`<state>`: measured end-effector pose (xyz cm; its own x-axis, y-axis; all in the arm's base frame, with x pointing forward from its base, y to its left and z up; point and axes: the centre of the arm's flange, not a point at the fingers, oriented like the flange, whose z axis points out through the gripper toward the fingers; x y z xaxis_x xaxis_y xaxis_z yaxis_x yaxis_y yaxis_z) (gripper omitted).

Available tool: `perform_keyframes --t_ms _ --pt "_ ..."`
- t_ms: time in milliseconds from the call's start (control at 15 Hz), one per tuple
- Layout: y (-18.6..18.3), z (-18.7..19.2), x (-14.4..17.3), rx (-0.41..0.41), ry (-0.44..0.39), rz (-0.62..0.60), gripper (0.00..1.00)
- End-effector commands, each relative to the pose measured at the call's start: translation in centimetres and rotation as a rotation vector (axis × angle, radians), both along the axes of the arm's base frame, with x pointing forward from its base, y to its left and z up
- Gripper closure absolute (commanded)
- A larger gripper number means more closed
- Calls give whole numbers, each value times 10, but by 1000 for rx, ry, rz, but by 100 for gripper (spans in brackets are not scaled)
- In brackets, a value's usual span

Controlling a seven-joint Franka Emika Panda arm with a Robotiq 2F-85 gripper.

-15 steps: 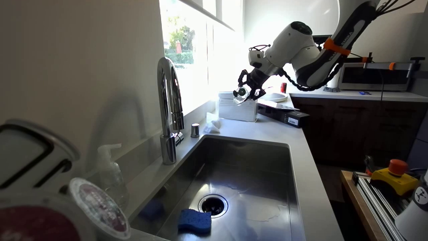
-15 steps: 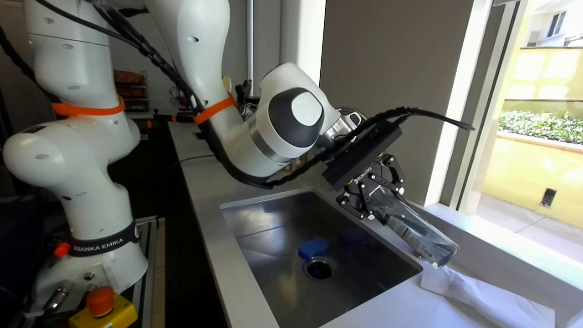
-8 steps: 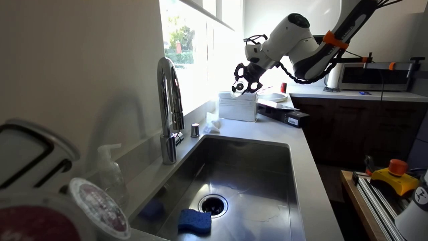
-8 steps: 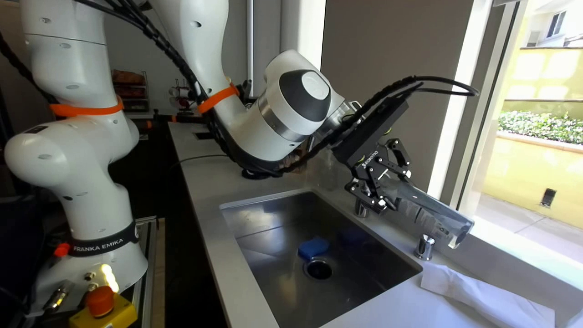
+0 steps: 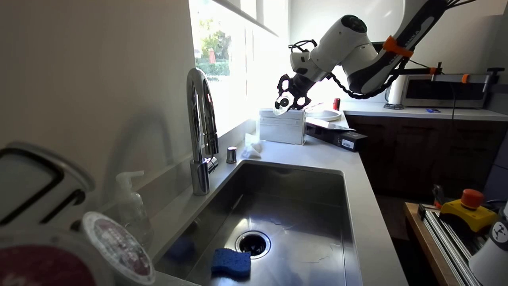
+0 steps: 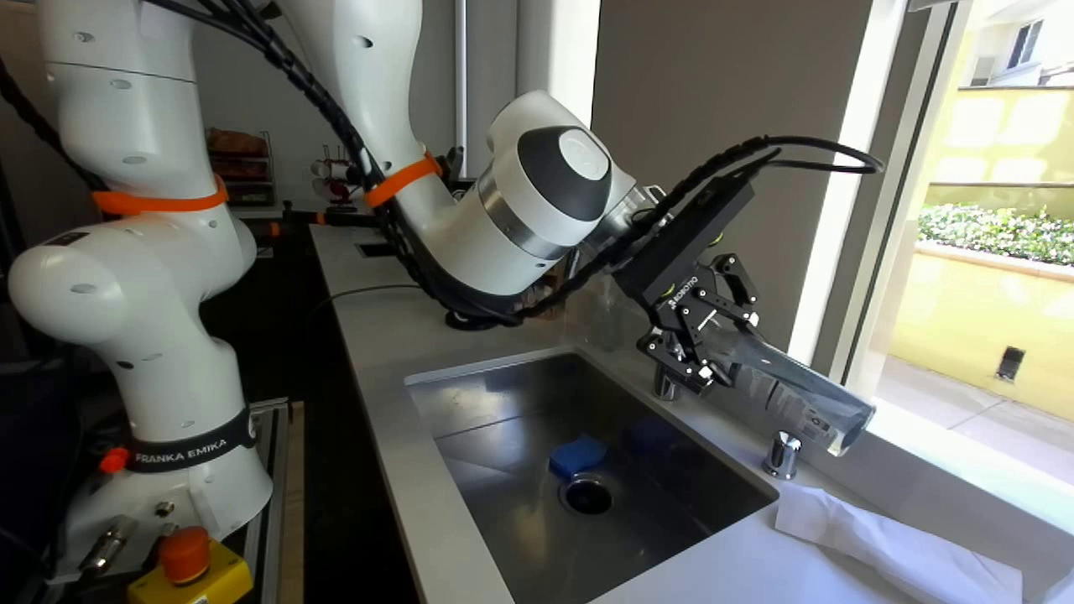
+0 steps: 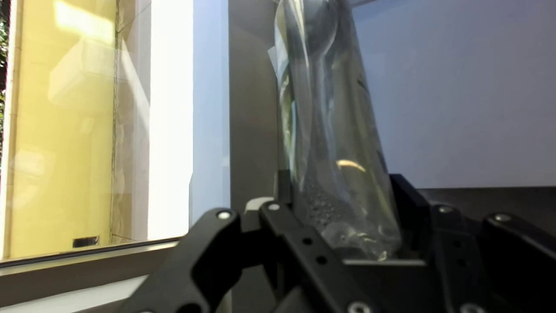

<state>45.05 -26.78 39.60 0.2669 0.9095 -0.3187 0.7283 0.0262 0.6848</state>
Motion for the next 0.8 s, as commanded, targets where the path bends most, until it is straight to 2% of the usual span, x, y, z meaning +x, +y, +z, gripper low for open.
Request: perform_keyframes --t_ms 0,67,733 --pt "9 -5 -5 -28 -14 8 68" --pt "10 -6 -6 -32 -42 2 68" --pt "14 16 -7 -104 -123 8 68"
